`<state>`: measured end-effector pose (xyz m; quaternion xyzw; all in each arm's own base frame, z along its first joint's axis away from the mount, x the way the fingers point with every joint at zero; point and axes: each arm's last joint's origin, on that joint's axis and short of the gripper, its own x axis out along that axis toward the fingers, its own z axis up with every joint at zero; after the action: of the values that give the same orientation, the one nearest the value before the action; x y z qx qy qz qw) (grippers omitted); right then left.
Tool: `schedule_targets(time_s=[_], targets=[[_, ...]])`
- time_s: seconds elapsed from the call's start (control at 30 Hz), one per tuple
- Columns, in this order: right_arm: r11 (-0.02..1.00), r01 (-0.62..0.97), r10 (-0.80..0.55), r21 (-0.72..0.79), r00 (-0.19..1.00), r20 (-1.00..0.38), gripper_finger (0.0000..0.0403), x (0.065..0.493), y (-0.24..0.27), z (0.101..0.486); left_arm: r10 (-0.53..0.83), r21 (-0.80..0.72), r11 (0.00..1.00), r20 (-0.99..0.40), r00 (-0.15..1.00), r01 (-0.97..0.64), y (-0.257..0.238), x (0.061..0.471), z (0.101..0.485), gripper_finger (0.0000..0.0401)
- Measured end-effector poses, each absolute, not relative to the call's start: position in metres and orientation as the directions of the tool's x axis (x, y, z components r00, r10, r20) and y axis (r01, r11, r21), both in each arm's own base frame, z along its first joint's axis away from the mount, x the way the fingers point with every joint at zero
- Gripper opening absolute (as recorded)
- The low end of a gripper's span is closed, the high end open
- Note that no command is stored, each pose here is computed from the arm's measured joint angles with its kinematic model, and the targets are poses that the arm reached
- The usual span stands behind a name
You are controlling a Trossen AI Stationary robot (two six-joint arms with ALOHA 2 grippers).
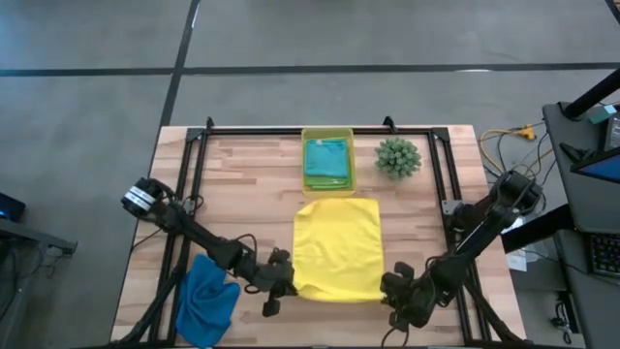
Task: Fold microfiber towels
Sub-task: Fold the yellow microfiber cloth
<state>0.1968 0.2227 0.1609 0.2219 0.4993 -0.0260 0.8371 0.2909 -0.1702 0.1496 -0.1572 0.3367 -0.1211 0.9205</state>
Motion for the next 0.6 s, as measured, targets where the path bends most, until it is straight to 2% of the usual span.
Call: schedule_targets(time_s=[0.33, 0.43, 0.6], targets=[[0.891, 0.249, 0.216, 0.379, 0.502, -0.838, 0.0008, 0.202, 0.232, 0.149, -0.408, -0.504, 0.859, -0.568, 0.714, 0.089, -0.183, 0.299, 0.136, 0.0009], [0.891, 0.249, 0.216, 0.380, 0.503, -0.837, 0.0009, 0.202, 0.232, 0.149, -0.416, -0.511, 0.854, -0.561, 0.716, 0.096, -0.183, 0.298, 0.140, 0.0039], [0.891, 0.249, 0.217, 0.381, 0.503, -0.836, 0.0008, 0.203, 0.232, 0.149, -0.438, -0.542, 0.834, -0.538, 0.720, 0.102, -0.184, 0.299, 0.144, 0.0111]])
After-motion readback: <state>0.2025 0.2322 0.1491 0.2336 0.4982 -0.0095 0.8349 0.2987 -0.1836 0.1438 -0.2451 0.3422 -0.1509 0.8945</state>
